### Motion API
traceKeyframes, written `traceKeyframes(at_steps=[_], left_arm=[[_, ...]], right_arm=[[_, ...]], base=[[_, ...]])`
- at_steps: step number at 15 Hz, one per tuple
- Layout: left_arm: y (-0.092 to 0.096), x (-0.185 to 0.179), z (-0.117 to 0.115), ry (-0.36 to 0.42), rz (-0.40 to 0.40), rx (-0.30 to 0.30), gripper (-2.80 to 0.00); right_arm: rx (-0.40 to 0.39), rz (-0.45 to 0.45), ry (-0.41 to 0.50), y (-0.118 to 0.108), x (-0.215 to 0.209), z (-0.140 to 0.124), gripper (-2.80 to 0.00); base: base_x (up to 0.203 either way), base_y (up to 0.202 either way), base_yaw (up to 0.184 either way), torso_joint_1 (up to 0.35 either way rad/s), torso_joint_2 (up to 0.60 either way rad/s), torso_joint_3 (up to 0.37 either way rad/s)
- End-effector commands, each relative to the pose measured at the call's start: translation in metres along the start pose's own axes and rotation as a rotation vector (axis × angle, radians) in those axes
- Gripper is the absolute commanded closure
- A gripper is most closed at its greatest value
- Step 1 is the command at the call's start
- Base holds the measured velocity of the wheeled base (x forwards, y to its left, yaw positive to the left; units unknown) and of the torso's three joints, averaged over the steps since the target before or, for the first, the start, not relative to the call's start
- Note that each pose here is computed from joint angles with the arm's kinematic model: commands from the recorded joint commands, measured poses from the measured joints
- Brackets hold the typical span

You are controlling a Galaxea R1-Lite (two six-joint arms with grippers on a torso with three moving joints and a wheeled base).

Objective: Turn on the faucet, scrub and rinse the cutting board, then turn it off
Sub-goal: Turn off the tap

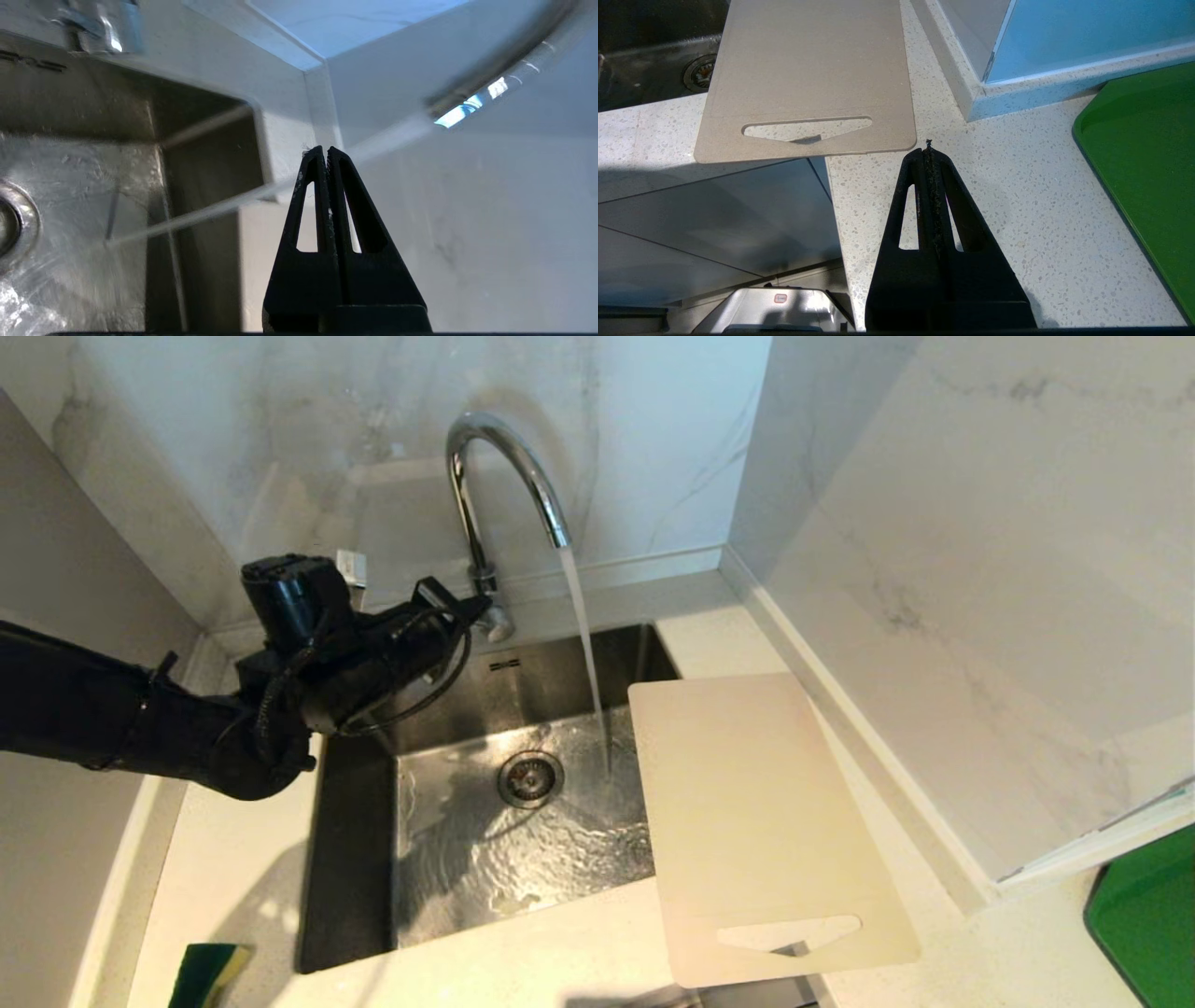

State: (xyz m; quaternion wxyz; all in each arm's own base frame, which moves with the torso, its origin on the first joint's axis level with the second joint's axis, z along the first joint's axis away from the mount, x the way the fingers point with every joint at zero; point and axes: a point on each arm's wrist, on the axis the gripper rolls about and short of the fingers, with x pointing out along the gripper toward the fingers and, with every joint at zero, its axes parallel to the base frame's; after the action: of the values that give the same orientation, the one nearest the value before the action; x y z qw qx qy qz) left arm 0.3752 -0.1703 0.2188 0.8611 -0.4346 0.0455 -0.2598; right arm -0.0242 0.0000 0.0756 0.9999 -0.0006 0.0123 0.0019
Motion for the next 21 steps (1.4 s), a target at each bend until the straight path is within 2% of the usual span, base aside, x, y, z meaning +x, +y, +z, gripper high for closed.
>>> traceKeyframes(at_steps=[1,3,8,15,21], left_arm=[[0.034,0.014,-0.013,-0.01,0.011,0.0,0.0],[0.048,0.022,-0.021,-0.003,0.024,0.016,0.0],[0.066,0.041,-0.02,-0.028,0.022,0.039,0.0],[0.09,0.058,-0.004,-0.087,0.027,0.04,0.0],[0.1,0.072,0.017,-0.131,0.032,0.046,0.0]], right_arm=[[0.0,0.0,0.003,0.0,0.0,0.0,0.0],[0.0,0.001,0.001,0.0,0.0,0.0,0.0],[0.0,0.001,0.001,0.0,0.0,0.0,0.0],[0.0,0.001,0.001,0.0,0.0,0.0,0.0],[0.0,0.001,0.001,0.0,0.0,0.0,0.0]], base=[[0.0,0.0,0.0,0.0,0.0,0.0],[0.0,0.0,0.0,0.0,0.0,0.0],[0.0,0.0,0.0,0.0,0.0,0.0],[0.0,0.0,0.0,0.0,0.0,0.0],[0.0,0.0,0.0,0.0,0.0,0.0]])
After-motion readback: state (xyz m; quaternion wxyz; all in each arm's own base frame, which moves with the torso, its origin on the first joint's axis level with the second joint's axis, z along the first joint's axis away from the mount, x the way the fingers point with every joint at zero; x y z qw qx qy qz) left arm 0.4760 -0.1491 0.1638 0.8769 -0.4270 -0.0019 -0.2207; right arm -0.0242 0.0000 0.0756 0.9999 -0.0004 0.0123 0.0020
